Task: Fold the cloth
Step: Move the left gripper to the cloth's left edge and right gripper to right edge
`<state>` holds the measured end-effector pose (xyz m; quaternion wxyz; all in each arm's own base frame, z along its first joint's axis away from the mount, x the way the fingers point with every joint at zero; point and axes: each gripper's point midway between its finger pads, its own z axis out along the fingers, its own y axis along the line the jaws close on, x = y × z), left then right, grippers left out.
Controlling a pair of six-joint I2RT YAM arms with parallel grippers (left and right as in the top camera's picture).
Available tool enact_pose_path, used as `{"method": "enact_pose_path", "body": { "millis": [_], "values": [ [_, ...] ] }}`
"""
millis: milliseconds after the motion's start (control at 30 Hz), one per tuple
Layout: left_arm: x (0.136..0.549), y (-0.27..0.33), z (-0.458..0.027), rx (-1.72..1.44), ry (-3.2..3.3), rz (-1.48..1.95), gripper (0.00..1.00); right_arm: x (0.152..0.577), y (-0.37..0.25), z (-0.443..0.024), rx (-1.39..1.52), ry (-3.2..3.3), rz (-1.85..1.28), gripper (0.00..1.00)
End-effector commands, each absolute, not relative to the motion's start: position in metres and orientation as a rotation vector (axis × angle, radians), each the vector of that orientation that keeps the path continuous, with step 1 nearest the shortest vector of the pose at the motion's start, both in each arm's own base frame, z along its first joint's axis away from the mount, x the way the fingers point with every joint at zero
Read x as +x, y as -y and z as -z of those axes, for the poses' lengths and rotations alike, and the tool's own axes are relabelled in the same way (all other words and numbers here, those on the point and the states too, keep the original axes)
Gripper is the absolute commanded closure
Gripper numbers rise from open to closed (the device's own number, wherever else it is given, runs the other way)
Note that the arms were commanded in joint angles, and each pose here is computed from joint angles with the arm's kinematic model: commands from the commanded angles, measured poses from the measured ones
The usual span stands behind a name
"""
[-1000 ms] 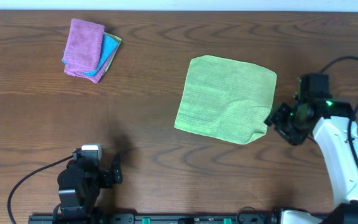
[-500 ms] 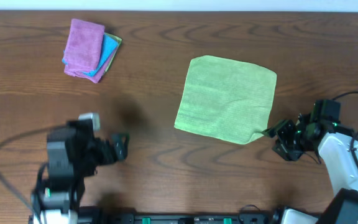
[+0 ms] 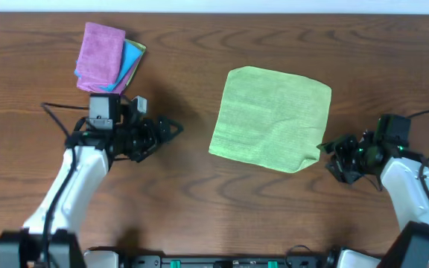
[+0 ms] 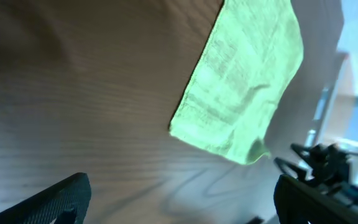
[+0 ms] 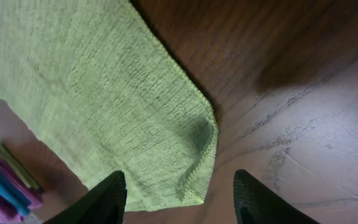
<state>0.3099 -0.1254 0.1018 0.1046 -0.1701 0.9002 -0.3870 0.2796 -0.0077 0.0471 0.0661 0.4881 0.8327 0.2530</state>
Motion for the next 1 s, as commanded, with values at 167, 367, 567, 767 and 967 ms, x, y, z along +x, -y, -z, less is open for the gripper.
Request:
{"method": "enact_pose_path", "body": {
  "millis": [167,367,567,767,967],
  "values": [
    [0.327,0.158,-0.084,-0.615,-2.667,1.318,0.05,0.285,-0.007,-0.026,1.620,-2.512,-0.861,0.47],
    [0.333,0.180,-0.071,-0.567,-2.676,1.348,0.05,0.286,-0.009,-0.014,1.646,-2.529,-0.859,0.48],
    [0.340,0.188,-0.062,-0.612,-2.671,1.290,0.05,0.285,-0.010,-0.009,1.682,-2.533,-0.855,0.48],
    [0.343,0.192,-0.059,-0.610,-2.664,1.259,0.05,0.287,-0.016,-0.006,1.658,-2.552,-0.858,0.54],
    [0.342,0.196,-0.053,-0.603,-2.678,1.209,0.05,0.289,-0.027,-0.007,1.618,-2.576,-0.864,0.62]
  ]
}}
